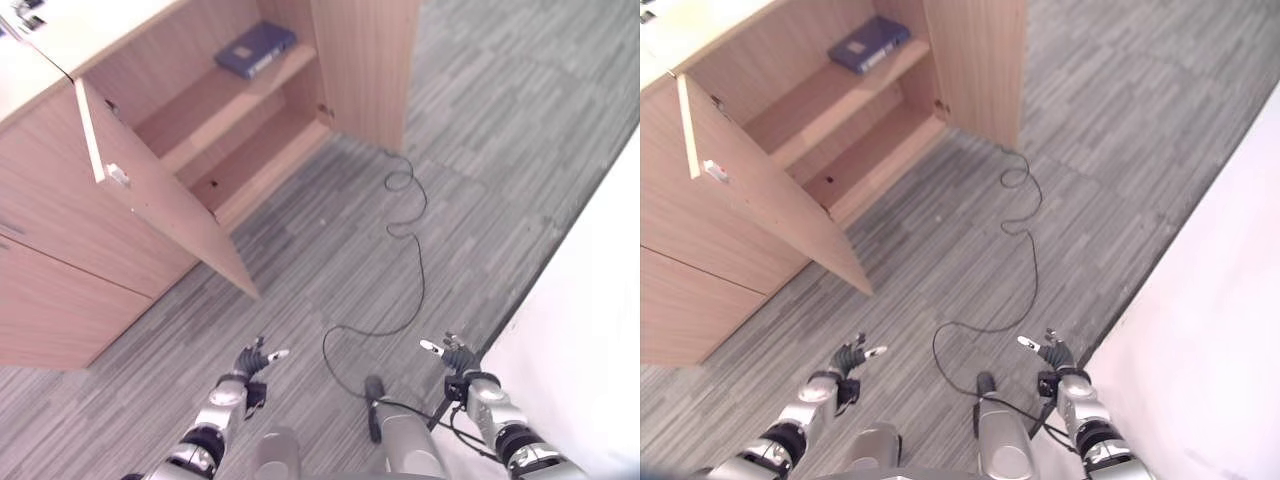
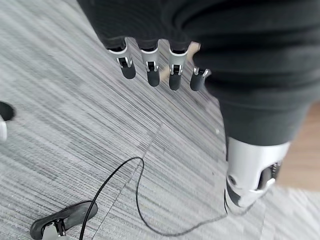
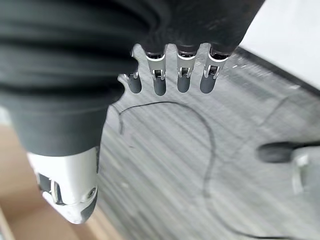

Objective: Put the empty folder in the office cabinet

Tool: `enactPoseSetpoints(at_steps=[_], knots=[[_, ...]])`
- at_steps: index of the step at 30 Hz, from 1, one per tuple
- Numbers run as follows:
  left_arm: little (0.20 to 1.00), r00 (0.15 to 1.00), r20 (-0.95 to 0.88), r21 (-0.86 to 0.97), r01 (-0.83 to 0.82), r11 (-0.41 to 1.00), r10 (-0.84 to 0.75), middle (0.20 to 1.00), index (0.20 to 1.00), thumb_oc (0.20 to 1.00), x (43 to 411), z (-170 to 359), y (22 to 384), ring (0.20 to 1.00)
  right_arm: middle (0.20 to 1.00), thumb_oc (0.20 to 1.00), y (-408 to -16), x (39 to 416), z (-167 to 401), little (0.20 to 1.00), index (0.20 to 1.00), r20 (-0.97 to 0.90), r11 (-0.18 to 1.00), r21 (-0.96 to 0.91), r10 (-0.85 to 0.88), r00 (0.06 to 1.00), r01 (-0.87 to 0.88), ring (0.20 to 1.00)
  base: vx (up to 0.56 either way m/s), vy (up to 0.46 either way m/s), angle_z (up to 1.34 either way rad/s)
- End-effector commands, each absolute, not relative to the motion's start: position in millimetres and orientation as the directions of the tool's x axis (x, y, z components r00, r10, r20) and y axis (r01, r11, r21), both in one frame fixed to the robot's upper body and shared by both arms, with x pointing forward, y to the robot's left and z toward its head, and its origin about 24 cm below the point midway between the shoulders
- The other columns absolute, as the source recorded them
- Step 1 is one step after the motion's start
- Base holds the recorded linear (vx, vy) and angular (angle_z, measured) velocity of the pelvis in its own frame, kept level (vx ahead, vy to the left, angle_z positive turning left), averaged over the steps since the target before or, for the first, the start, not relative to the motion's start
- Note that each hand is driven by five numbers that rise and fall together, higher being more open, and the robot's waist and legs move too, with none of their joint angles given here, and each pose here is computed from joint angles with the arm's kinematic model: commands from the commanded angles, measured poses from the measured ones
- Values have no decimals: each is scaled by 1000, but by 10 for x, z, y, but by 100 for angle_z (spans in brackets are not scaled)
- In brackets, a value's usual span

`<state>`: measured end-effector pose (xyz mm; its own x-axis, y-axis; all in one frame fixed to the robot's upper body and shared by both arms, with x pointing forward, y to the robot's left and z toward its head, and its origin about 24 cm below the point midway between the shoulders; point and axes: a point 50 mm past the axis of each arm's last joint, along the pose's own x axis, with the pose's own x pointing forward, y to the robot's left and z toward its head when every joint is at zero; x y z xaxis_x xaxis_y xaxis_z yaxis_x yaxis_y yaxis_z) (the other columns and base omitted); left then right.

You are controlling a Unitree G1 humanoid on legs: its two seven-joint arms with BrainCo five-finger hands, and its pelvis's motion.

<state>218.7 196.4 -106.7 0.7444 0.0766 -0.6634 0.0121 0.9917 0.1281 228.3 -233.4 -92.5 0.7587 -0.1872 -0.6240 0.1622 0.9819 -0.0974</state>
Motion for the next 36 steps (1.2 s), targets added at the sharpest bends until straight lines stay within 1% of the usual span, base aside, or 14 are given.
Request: enactPoseSetpoints(at_steps=[1,3,7,10,16,21,28,31,35,36], knots=[[1000,809,-584,145,15,989,73,1000,1000,1000,2409,-880,2010,1000,1000,1000,-2791,2377,-661,1000,1000,-539,959,-224,-271,797,175,1000,253,-143,48],[1000,811,-582,143,32,989,57,1000,1000,1000,2438,-870,1976,1000,1000,1000,-2816,2479,-574,1000,1000,-505,954,-211,-292,813,211,1000,407,-162,53],[1000,809,-584,138,23,990,62,1000,1000,1000,2451,-871,1981,1000,1000,1000,-2790,2530,-558,1000,1000,-498,954,-206,-295,815,220,1000,312,-59,25],[1000,783,-618,134,15,991,72,1000,1000,1000,2359,-952,1982,1000,1000,1000,-2644,2590,-590,1000,1000,-513,962,-217,-257,819,166,1000,443,66,-46],[1000,781,-618,147,5,989,88,1000,1000,1000,2322,-955,2042,1000,1000,1000,-2423,2620,-641,1000,1000,-521,974,-190,-204,829,120,1000,322,106,-46],[1000,836,-536,188,-15,982,115,1000,1000,1000,2543,-736,2152,1000,1000,1000,-2114,2858,-495,1000,1000,-462,987,-153,-117,879,51,1000,109,84,-5],[1000,845,-520,210,-18,978,127,1000,1000,1000,2625,-679,2181,1000,1000,1000,-2059,2939,-417,1000,1000,-432,989,-140,-105,896,49,1000,238,-89,44],[1000,845,-520,220,-7,975,123,1000,1000,1000,2650,-669,2190,1000,1000,1000,-2129,2948,-401,1000,1000,-432,987,-138,-130,892,77,1000,391,-157,26],[1000,836,-536,224,8,975,117,1000,1000,1000,2593,-717,2214,1000,1000,1000,-2247,2792,-526,1000,1000,-474,985,-139,-158,866,103,1000,558,-213,60],[1000,831,-547,224,26,974,104,1000,1000,1000,2566,-751,2171,1000,1000,1000,-2325,2679,-606,1000,1000,-502,982,-141,-180,846,125,1000,338,-217,84]])
